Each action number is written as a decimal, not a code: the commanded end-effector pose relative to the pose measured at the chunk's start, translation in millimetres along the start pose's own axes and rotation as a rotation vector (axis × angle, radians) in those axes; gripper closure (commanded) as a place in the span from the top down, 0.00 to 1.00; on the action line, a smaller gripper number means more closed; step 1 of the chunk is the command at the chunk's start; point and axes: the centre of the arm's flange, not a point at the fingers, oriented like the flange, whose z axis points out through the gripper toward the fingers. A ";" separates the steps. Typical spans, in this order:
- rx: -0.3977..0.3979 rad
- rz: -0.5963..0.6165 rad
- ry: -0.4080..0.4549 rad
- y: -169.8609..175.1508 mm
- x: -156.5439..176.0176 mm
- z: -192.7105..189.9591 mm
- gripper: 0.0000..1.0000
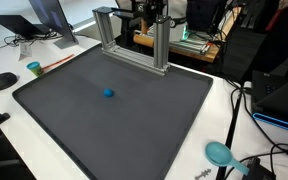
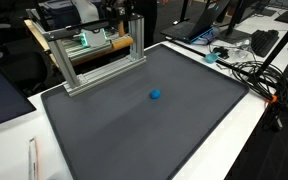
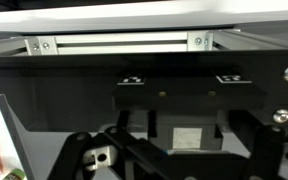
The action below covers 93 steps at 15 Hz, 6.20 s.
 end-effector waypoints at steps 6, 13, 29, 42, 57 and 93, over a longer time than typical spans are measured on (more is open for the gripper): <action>0.021 -0.018 0.027 6.2 -21.2 -3.5 1.00; 0.017 -0.040 0.033 5.7 -20.1 -5.8 1.00; 0.025 -0.047 0.021 3.9 -6.7 -10.0 0.35; 0.059 -0.023 0.004 -3.9 -18.4 -4.6 0.40; 0.035 -0.003 0.116 24.7 6.7 -31.7 0.22; 0.018 -0.294 0.161 -28.0 233.9 12.3 0.22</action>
